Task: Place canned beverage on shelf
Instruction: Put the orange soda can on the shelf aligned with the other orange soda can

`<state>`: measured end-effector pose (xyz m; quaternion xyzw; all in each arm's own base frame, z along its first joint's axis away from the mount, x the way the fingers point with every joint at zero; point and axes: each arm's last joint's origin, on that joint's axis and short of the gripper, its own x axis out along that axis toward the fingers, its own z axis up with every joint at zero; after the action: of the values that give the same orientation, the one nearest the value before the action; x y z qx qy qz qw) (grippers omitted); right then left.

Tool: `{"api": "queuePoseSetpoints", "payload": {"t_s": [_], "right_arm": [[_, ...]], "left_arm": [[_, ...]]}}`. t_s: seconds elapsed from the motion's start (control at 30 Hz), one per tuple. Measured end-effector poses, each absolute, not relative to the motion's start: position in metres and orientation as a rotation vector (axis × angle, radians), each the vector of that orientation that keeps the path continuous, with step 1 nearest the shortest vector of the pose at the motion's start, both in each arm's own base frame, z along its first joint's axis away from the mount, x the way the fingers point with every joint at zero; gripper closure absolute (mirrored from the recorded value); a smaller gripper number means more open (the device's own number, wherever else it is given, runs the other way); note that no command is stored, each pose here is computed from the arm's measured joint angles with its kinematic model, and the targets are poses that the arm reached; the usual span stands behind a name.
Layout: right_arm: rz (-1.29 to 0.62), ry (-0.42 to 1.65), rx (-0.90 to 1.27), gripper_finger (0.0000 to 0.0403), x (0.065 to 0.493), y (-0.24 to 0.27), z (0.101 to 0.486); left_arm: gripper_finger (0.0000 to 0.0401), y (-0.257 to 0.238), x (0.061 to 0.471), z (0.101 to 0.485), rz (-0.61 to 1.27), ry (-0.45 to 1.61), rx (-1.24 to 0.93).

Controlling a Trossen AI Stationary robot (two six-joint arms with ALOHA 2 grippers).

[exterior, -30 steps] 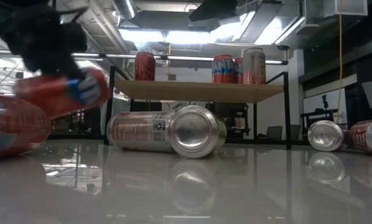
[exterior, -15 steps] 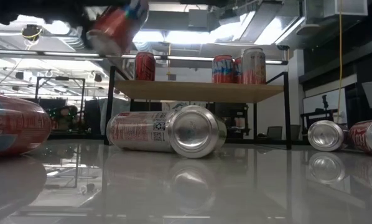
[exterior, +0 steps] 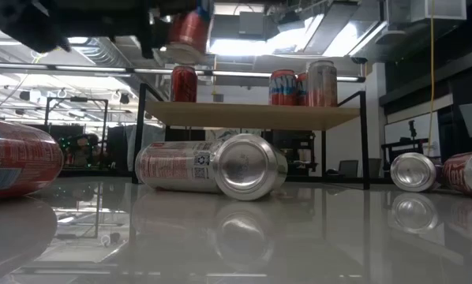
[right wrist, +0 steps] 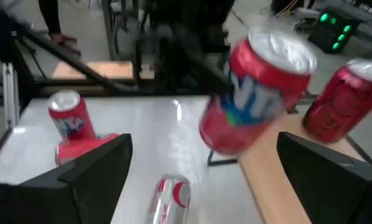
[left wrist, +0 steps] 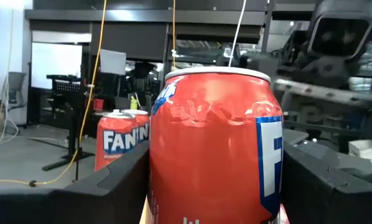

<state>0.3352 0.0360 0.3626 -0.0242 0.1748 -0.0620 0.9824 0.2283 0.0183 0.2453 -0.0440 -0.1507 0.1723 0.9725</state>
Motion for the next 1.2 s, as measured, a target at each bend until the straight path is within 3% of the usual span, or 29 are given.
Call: {"api": "queuePoseSetpoints", "payload": {"t_s": [0.37,0.63,1.2], "right_arm": [[-0.302,0.337,-0.151,0.0013,0.309,0.022,0.384],[-0.318,0.407,-0.187,0.0013,0.287,0.019,0.390],[-0.525,0.489,-0.011,0.0013,0.268,-0.022,0.387]], "left_arm": [[0.0131,0.053,0.307,0.243,0.321,-0.258,-0.051],[0.0131,0.074,0.351,0.235,0.309,-0.250,-0.056],[0.0131,0.086,0.368,0.214,0.331,-0.205,-0.058]]}}
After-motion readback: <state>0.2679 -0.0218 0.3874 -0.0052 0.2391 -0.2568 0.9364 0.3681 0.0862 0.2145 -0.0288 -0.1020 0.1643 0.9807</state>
